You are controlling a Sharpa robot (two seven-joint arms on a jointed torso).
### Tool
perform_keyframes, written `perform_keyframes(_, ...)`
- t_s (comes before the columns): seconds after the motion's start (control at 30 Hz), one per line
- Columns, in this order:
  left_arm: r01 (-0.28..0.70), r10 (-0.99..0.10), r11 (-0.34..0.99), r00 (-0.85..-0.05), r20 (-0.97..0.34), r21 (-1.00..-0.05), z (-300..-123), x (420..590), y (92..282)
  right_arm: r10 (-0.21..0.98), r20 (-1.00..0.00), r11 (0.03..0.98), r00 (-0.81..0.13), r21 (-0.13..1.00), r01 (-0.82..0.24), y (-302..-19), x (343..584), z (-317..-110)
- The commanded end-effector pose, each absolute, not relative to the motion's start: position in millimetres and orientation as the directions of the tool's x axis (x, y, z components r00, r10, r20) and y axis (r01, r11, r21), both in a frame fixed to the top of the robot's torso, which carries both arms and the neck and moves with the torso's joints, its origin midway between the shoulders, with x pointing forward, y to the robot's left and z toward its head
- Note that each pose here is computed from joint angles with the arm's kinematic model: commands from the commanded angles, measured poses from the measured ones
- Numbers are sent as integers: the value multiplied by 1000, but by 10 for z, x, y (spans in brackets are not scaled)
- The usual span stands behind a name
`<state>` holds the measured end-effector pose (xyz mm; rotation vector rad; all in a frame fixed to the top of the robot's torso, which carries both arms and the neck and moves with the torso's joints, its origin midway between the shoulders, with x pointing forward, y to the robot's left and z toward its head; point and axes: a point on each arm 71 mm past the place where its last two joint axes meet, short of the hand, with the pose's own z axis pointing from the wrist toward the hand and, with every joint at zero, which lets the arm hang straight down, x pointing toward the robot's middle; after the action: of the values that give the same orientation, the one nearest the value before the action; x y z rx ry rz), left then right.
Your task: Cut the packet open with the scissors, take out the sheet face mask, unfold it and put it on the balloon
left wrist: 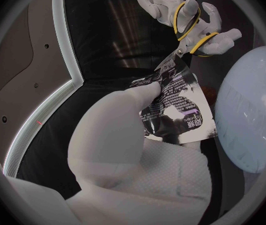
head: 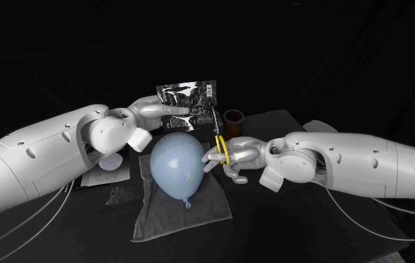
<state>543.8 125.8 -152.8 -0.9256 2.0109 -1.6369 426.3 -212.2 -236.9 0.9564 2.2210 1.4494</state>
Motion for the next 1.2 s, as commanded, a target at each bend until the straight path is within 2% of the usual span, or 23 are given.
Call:
perform_keyframes(0.03, -242, -681, 99, -723, 112, -965, -1511, 5427, 1235, 665, 87, 273, -742, 896, 350, -2101, 4252, -2367)
perform_keyframes(0.67, -242, -678, 109, -727, 105, -964, -1517, 5425, 1259, 667, 70, 279, -742, 899, 336, -2148, 4231, -2337)
perform_keyframes(1.2, -236, -661, 118, -744, 101, -965, -1515, 5402, 1218, 659, 48, 286, -750, 907, 308, -2088, 4344, -2237)
